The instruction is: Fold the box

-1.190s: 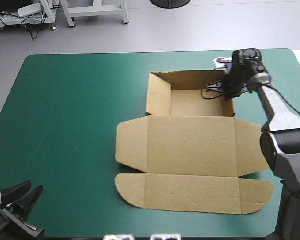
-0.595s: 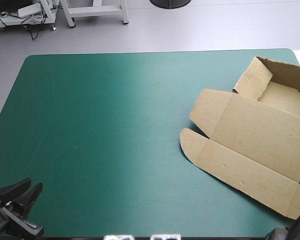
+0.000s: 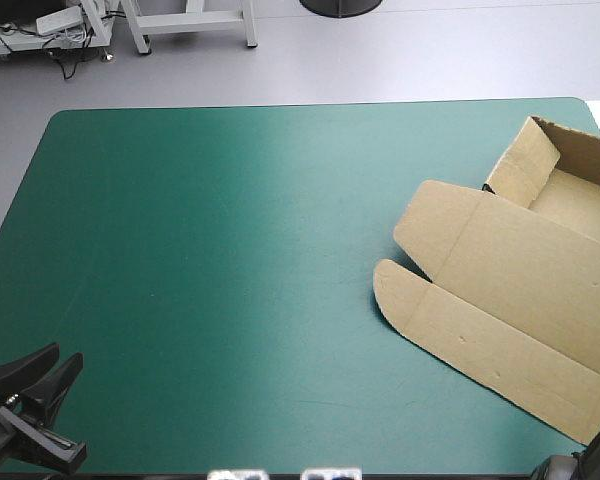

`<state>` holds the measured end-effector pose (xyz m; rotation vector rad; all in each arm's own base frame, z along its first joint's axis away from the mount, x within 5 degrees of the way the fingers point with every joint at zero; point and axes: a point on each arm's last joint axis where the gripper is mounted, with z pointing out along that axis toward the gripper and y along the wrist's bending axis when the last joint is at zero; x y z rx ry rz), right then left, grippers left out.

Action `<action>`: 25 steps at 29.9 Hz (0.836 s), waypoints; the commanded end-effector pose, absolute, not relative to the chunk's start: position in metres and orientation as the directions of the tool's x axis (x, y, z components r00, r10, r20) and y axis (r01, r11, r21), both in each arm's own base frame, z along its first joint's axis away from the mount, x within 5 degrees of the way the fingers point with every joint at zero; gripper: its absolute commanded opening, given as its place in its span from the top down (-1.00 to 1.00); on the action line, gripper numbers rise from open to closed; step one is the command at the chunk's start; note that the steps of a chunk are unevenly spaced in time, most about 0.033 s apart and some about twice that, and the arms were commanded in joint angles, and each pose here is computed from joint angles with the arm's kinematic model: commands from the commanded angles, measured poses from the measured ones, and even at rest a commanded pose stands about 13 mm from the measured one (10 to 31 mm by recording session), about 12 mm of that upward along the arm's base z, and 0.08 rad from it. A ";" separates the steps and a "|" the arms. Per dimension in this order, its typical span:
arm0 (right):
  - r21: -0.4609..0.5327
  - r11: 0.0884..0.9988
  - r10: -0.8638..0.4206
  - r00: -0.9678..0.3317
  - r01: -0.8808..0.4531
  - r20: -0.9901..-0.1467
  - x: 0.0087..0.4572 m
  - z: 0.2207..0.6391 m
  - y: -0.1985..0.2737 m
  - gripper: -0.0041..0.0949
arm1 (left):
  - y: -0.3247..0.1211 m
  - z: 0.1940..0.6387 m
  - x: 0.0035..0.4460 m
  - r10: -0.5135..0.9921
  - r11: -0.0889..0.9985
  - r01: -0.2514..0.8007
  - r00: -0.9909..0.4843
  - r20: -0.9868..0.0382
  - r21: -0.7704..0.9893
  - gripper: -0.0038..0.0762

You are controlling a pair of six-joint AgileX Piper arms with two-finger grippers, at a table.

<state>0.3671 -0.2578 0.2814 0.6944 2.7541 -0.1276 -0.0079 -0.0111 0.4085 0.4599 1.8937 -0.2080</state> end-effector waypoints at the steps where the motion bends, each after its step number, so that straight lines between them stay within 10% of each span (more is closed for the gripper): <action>1: -0.033 0.882 0.421 -0.818 0.470 -0.393 0.359 0.316 -0.254 0.05 | -0.013 0.420 -0.004 0.173 0.909 0.412 -0.240 -0.955 0.061 0.39; 15: 0.021 0.886 0.394 -0.729 0.463 -0.560 0.333 0.392 -0.228 0.11 | -0.012 0.416 -0.005 0.196 0.908 0.414 -0.275 -0.941 0.068 0.39; 25: 0.205 0.930 0.337 -0.484 0.306 -0.808 0.261 0.503 -0.147 0.94 | -0.012 0.416 -0.005 0.245 0.895 0.429 -0.245 -0.938 0.121 0.42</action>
